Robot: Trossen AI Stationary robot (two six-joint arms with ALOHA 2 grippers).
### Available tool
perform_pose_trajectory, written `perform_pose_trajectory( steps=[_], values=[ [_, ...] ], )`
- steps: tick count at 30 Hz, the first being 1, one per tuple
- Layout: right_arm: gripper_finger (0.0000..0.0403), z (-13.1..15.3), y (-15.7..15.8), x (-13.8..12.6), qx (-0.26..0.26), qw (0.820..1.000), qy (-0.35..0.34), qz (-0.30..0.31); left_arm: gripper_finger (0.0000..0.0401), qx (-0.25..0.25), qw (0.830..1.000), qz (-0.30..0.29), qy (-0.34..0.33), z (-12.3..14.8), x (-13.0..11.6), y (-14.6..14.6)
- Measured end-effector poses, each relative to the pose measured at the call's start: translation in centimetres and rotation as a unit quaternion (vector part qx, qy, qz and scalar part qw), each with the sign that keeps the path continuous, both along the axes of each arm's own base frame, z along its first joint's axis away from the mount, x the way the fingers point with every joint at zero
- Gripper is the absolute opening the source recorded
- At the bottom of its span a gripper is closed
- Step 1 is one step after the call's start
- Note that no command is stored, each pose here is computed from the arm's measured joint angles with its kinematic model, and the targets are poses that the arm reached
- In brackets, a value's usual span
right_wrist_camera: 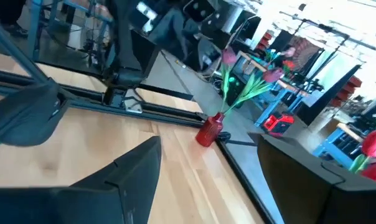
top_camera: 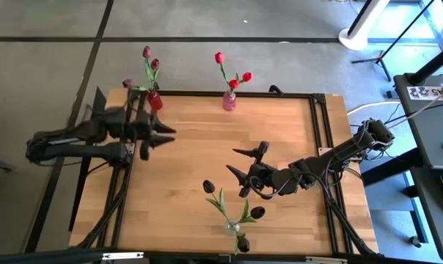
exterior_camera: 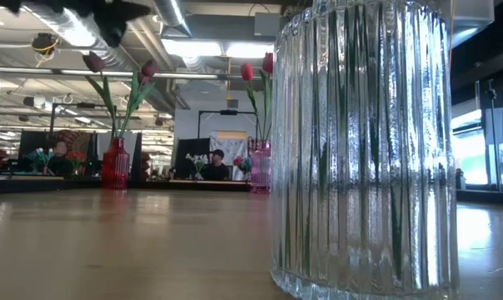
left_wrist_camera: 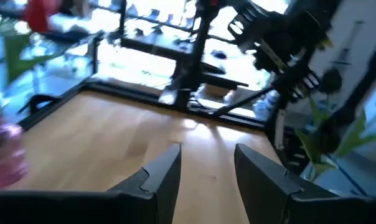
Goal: Sort flowers into vase by color
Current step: Return to Home Position
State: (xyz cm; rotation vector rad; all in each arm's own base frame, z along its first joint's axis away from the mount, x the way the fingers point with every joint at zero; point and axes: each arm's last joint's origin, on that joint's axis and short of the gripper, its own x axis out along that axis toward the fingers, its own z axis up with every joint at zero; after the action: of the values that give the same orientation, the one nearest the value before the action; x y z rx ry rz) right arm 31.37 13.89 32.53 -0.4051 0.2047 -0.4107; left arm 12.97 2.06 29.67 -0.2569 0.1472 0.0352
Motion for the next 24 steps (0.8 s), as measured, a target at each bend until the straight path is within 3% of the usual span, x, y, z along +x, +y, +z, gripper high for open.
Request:
perform_pose_trajectory(
  steps=[6, 9, 17, 24],
  values=[
    [0.0264, -0.1, 0.2, 0.1, 0.016, 0.999, 0.0, 0.034, 0.0145, 0.052, 0.997, -0.053, -0.037, -6.3, 1.9, -1.2],
    [0.0264, -0.1, 0.3, 0.1, 0.02, 0.998, 0.003, 0.06, 0.0145, 0.062, 0.994, -0.062, -0.062, -8.0, 2.2, -1.5],
    [0.0264, -0.6, -1.4, 0.2, -0.006, 0.995, 0.05, 0.09, 0.0145, 0.059, 0.992, -0.082, -0.078, -10.1, 2.0, -2.2],
    [0.0264, 0.3, -4.8, -3.3, 0.059, 0.991, 0.016, 0.118, 0.0145, 0.062, 0.991, -0.086, -0.087, -9.8, 1.6, -2.4]
  ],
)
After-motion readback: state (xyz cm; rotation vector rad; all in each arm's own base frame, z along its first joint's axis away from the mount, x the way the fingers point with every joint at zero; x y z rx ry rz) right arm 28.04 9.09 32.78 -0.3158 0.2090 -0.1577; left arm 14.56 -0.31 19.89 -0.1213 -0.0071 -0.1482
